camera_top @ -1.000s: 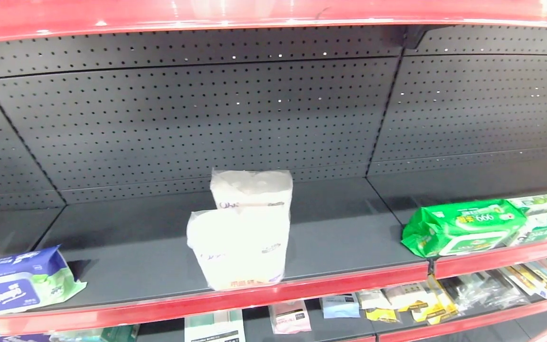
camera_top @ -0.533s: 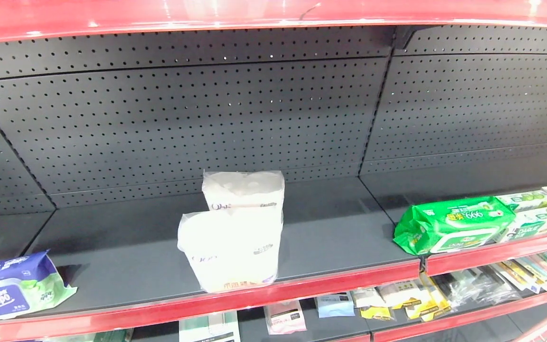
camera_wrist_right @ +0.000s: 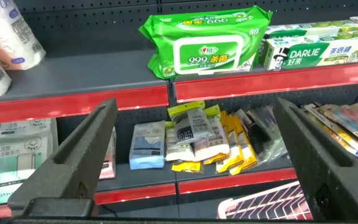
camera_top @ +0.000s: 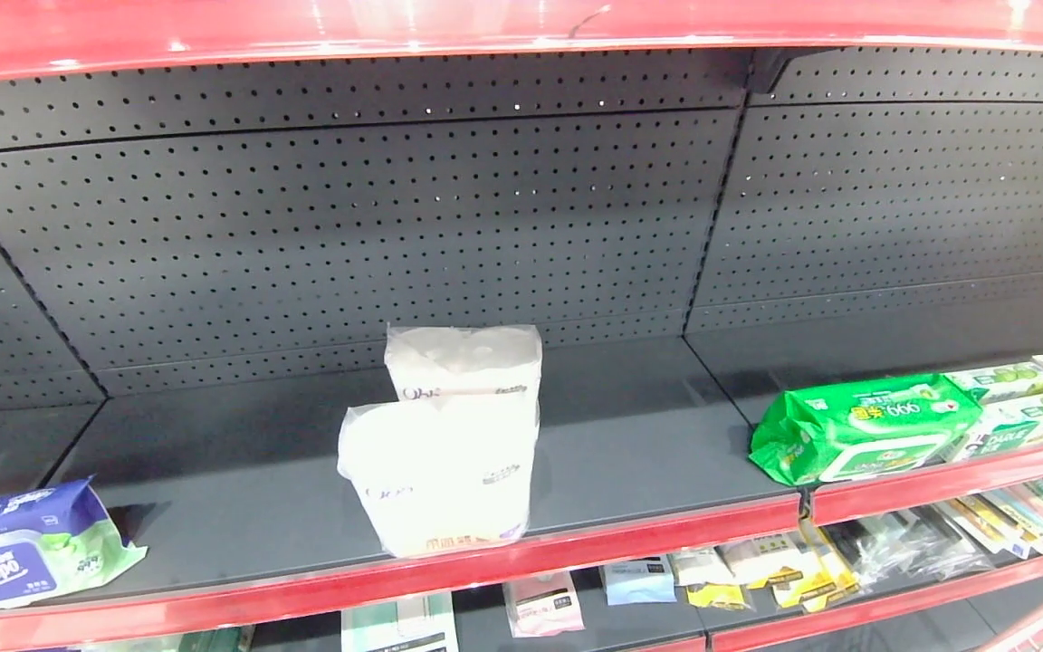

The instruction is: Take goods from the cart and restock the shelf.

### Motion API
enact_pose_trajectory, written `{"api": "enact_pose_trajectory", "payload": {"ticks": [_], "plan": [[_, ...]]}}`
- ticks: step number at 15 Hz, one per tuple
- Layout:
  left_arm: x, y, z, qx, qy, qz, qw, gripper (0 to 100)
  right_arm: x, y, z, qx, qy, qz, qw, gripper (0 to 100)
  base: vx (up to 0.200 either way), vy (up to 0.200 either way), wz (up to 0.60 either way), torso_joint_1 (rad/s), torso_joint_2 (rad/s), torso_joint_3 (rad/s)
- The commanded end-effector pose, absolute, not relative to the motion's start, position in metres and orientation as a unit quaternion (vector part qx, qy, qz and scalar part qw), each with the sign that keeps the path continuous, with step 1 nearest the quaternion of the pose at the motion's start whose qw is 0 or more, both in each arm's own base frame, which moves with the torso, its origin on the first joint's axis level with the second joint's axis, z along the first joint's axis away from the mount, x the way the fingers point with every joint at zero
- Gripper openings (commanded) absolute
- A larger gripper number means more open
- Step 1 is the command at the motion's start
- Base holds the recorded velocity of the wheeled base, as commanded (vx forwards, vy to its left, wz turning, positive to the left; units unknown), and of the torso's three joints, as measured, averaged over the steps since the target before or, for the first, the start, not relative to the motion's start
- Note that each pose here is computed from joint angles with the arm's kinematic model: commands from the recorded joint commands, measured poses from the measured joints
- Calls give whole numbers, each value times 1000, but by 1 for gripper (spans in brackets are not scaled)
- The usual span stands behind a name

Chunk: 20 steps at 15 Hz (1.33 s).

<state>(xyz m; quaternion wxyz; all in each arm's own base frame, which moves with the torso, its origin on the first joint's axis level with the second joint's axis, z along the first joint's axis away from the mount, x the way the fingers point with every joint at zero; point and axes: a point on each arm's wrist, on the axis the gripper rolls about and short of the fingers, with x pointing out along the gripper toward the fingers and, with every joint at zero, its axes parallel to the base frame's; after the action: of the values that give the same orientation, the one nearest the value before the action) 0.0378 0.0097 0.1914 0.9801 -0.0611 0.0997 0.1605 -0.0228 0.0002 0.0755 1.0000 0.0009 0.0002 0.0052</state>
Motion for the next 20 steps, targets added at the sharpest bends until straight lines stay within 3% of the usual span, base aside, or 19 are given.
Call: {"api": "enact_pose_trajectory", "payload": {"ticks": [1, 4, 7, 10, 15, 20], "plan": [[124, 16, 173, -44, 296, 149, 942, 100, -23, 0, 75, 1, 0, 5, 1000, 100, 0, 0, 0, 0, 0, 0], [159, 7, 147, -32, 371, 114, 921, 100, -23, 0, 75, 1, 0, 5, 1000, 100, 0, 0, 0, 0, 0, 0], [192, -19, 126, -72, 382, 84, 917, 100, -23, 0, 75, 1, 0, 5, 1000, 100, 0, 0, 0, 0, 0, 0], [200, -34, 108, -55, 424, 60, 902, 100, -23, 0, 75, 1, 0, 5, 1000, 100, 0, 0, 0, 0, 0, 0], [212, -38, 89, -42, 464, 60, 883, 100, -23, 0, 75, 1, 0, 5, 1000, 100, 0, 0, 0, 0, 0, 0], [223, -47, 87, -44, 468, 37, 882, 100, -23, 0, 75, 1, 0, 5, 1000, 100, 0, 0, 0, 0, 0, 0]]}}
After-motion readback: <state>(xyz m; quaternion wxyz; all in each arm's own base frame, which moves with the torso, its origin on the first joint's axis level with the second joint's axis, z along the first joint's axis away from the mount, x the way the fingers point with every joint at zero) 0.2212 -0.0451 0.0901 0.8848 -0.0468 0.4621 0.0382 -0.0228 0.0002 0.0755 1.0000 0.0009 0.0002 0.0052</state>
